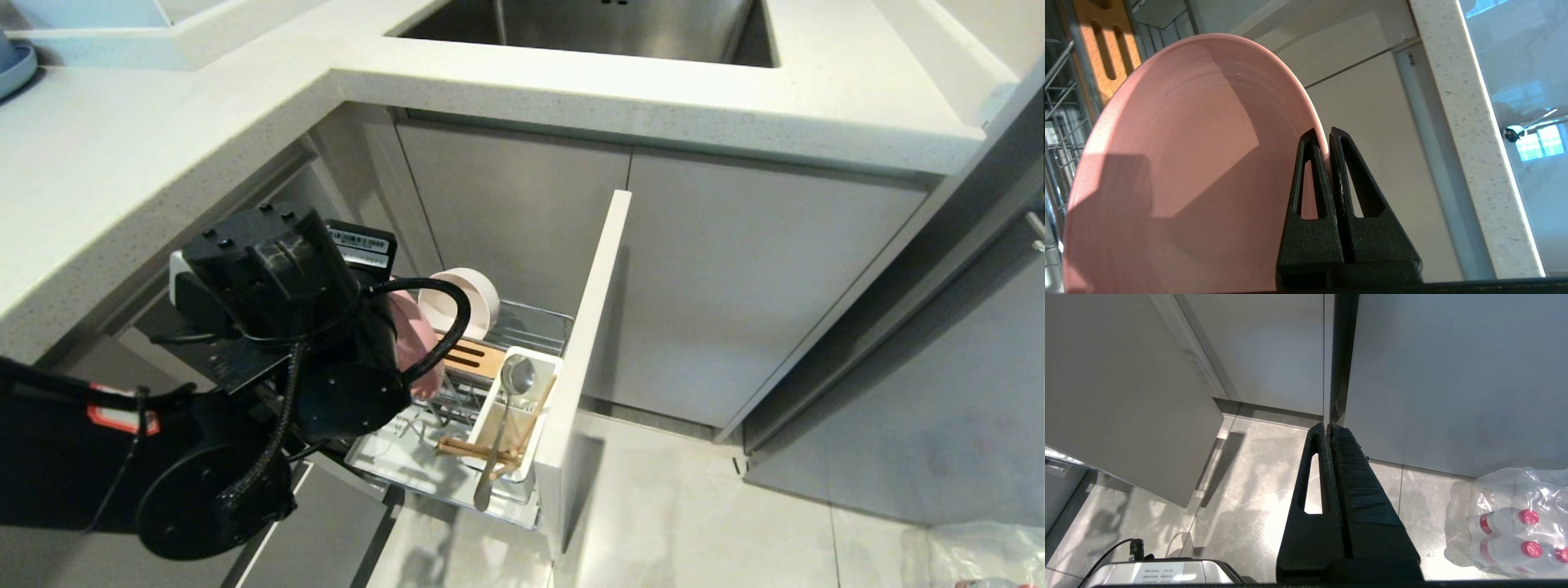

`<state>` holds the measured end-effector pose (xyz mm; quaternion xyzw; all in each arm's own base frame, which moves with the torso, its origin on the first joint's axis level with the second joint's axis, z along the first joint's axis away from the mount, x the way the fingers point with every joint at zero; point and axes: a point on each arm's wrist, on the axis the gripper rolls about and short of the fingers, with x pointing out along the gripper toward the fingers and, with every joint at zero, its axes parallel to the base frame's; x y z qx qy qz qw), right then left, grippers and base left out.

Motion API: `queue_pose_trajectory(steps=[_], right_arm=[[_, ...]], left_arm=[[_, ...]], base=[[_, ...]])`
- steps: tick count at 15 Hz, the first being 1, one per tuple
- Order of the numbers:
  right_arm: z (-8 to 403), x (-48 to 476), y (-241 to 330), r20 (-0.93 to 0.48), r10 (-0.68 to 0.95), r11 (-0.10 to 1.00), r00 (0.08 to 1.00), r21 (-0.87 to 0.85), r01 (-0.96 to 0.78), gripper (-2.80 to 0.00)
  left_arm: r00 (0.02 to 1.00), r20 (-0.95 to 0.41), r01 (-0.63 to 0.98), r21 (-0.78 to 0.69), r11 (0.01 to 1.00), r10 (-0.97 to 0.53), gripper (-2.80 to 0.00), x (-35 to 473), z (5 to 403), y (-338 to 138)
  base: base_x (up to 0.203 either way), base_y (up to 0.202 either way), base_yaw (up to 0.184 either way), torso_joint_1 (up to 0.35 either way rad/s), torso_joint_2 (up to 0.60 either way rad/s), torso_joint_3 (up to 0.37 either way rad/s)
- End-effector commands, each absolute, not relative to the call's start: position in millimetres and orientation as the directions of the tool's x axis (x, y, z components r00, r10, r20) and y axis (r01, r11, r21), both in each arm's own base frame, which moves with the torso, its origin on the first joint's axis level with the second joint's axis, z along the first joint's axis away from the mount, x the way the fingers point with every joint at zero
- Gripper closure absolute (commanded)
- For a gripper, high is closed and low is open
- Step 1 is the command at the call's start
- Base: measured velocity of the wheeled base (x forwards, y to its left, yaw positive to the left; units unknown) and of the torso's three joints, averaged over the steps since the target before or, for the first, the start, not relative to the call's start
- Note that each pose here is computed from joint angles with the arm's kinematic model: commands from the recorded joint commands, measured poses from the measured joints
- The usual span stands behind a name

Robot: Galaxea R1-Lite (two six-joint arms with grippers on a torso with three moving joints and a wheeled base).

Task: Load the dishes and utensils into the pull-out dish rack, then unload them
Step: Pick up the plate and place it in the cupboard

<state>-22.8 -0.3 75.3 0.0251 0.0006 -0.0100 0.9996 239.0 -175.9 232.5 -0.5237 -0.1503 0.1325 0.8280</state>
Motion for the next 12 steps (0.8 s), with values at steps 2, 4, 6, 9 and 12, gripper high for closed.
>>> queue_pose_trajectory(steps=[2,4,6,9,12], right_arm=[[75,-23,0,-0.003,-0.020,0.999,1.000,0.051,0.020,0.00],[75,-23,0,-0.003,-0.020,0.999,1.000,0.051,0.020,0.00],[75,-23,0,-0.003,-0.020,0.999,1.000,0.051,0.020,0.00],[75,-23,0,-0.003,-0.020,0.999,1.000,0.051,0.020,0.00],[75,-23,0,-0.003,-0.020,0.999,1.000,0.051,0.020,0.00]], left_arm=[[0.915,0.106,-0.065,-0.914,0.400,0.390,0.00,242,227,-175],[0.913,0.102,-0.070,-0.915,0.397,0.396,0.00,243,224,-176],[0.906,0.091,-0.093,-0.910,0.404,0.414,0.00,245,221,-177],[0.897,0.063,-0.151,-0.887,0.436,0.438,0.00,252,210,-176],[0.894,0.049,-0.179,-0.872,0.455,0.444,0.00,256,205,-179]], base=[[0.000,0.000,0.000,0.000,0.00,0.000],[0.000,0.000,0.000,0.000,0.00,0.000],[0.000,0.000,0.000,0.000,0.00,0.000],[0.000,0.000,0.000,0.000,0.00,0.000],[0.000,0.000,0.000,0.000,0.00,0.000]])
